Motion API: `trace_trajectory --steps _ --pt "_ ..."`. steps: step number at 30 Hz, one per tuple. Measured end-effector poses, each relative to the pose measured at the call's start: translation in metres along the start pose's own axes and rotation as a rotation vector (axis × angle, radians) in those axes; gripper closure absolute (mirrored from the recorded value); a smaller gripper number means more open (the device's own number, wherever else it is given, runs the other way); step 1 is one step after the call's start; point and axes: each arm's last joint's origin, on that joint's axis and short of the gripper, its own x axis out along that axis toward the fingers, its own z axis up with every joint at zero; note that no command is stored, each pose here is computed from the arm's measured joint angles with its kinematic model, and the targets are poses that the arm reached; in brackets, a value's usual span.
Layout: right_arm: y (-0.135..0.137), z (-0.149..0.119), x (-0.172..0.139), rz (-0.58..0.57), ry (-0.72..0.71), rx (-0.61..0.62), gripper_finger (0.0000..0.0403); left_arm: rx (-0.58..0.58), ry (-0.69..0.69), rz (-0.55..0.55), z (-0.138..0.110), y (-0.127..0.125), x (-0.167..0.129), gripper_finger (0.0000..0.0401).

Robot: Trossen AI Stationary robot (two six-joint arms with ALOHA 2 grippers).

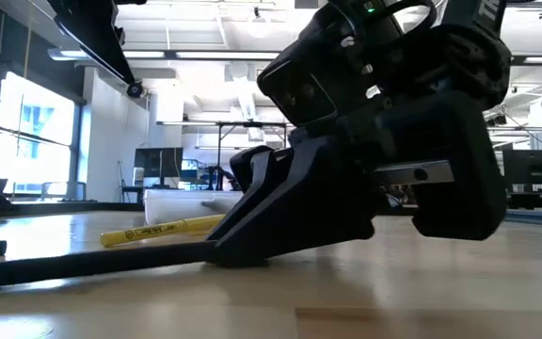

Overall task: Pick & place school supplies into a supply box
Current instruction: Put the black pen into the black supply box

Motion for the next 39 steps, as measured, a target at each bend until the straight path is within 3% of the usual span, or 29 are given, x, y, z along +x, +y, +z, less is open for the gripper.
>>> trace_trajectory --steps 5,10,14,18,22,27,31,39 --pt "-0.002 0.006 0.0 -0.055 -0.072 0.034 0.0391 -0.001 -0.019 0.034 0.001 0.001 0.0 0.0229" --pt "-0.008 0.026 -0.009 -0.151 -0.181 0.016 0.0366 0.019 -0.038 0.051 0.002 0.001 0.0 0.0229" --pt "-0.017 0.054 -0.024 -0.306 -0.255 -0.061 0.0362 0.012 -0.056 0.043 0.004 0.0 0.0 0.0229" --pt "-0.036 0.067 -0.042 -0.503 -0.238 -0.158 0.038 0.007 -0.064 0.027 0.005 -0.001 0.0 0.0229" --pt "-0.059 0.076 -0.064 -0.665 -0.167 -0.164 0.0388 0.007 -0.062 0.023 0.005 -0.001 0.0 0.0229" --pt "-0.089 0.058 -0.081 -0.67 0.07 -0.073 0.0369 0.008 -0.052 0.005 0.005 -0.001 0.0 0.0229" --pt "-0.105 0.044 -0.089 -0.604 0.24 -0.012 0.0368 0.009 -0.035 -0.041 0.004 -0.003 0.0 0.0229" --pt "-0.121 0.045 -0.097 -0.682 0.221 0.01 0.0368 0.033 -0.033 -0.049 0.004 -0.003 0.0 0.0229"
